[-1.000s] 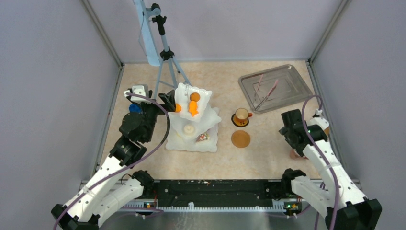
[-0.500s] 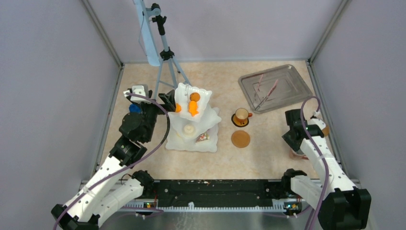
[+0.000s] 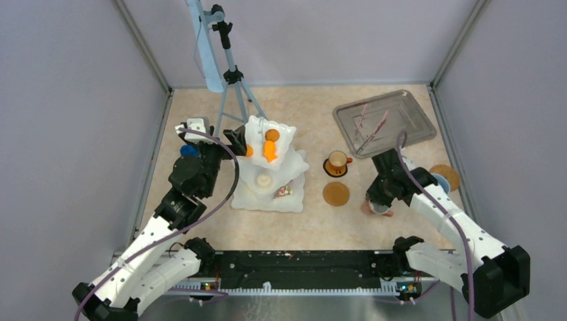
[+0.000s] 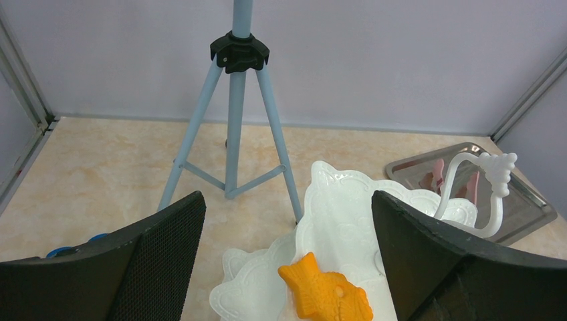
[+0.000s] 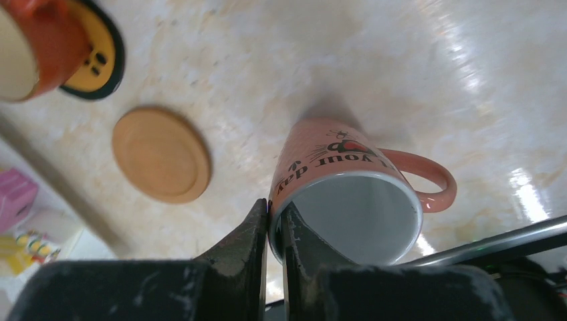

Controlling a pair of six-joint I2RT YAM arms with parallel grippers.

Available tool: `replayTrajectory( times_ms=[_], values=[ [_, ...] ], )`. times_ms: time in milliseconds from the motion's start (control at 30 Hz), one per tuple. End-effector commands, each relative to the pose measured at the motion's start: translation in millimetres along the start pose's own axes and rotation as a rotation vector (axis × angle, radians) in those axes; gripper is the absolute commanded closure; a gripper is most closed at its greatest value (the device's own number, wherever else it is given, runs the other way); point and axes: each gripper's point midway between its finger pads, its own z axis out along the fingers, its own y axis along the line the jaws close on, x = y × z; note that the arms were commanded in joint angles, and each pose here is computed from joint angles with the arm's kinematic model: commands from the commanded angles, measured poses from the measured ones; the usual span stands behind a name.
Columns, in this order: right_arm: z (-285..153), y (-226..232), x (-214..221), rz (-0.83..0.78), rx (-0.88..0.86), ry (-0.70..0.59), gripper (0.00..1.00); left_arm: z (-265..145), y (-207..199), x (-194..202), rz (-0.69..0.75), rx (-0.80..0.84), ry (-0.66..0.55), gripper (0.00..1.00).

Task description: Serve the afternoon tea

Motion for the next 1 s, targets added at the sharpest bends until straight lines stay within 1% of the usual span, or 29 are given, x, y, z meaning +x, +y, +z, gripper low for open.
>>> replayTrajectory(
  times_ms=[0,33,133,233,400,567,967],
  values=[
    [-30.7,69.4,10.6,-0.007,-0.175,0.02,1.0,1.2,-5.6,-22.3,-0.032,0.016,-0.051,0.01],
    [-33.4,77.1,16.3,-0.042,-0.161,0.023,1.0,1.4,-5.1,-22.8,-0.032,0.013,-0.052,0.01],
    [-36.1,96.8,18.5,-0.082,-0.109,0.012,1.0,1.4,-5.1,-22.4,-0.032,0.012,-0.051,0.01],
    [-31.6,124.0,23.6,-0.119,-0.134,0.02,1.0,0.5,-5.4,-23.6,-0.033,0.015,-0.054,0.01],
    [-15.3,146.5,20.6,-0.287,-0.085,-0.008,1.0,-2.0,-2.3,-28.5,-0.035,0.005,-0.069,0.01],
    [-1.3,149.0,19.8,-0.376,-0.037,-0.019,1.0,-3.4,-1.9,-30.8,-0.035,0.005,-0.076,0.01],
    [13.4,152.2,28.9,-0.432,0.002,0.013,1.0,-4.9,-0.1,-34.0,-0.035,-0.001,-0.086,0.01]
  ],
)
